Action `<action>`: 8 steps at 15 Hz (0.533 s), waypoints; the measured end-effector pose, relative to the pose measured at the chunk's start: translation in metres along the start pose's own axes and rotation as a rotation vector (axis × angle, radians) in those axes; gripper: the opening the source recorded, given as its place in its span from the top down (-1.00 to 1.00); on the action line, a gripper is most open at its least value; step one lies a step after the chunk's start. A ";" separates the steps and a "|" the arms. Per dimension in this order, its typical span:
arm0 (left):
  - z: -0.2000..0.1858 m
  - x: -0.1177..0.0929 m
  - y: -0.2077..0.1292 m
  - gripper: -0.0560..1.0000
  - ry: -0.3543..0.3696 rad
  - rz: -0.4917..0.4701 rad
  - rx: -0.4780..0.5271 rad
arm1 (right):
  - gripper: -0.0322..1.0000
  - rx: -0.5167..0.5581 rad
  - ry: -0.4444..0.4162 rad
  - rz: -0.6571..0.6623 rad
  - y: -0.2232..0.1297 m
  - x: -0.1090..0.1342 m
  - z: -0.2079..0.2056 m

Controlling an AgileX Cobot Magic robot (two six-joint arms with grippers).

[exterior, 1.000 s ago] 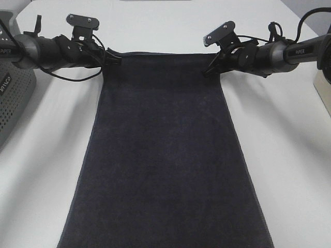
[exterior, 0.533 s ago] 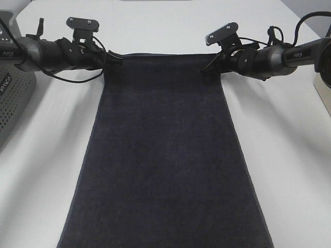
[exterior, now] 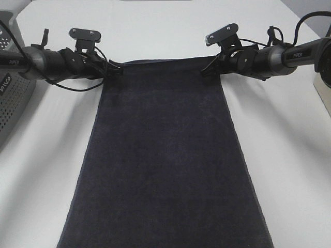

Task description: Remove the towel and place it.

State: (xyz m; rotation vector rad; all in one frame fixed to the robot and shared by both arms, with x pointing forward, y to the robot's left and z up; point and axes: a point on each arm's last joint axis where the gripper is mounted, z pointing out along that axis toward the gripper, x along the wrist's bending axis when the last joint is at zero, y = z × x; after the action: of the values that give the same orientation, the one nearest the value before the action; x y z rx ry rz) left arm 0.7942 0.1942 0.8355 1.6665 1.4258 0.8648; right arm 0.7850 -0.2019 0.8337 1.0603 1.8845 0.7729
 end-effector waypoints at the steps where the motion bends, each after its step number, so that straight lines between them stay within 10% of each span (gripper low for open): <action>1: 0.000 0.000 0.000 0.89 0.000 0.000 0.000 | 0.93 0.016 0.013 0.001 -0.001 0.001 0.000; 8: 0.000 0.009 0.004 -0.35 0.030 0.040 -0.043 | -0.09 0.012 0.006 0.022 -0.002 -0.001 0.000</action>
State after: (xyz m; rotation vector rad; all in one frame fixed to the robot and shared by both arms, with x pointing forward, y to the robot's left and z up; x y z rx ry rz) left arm 0.7976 0.2027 0.8392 1.6608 1.3883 0.9396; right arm 0.7846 -0.2033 0.8326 1.0896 1.8875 0.7789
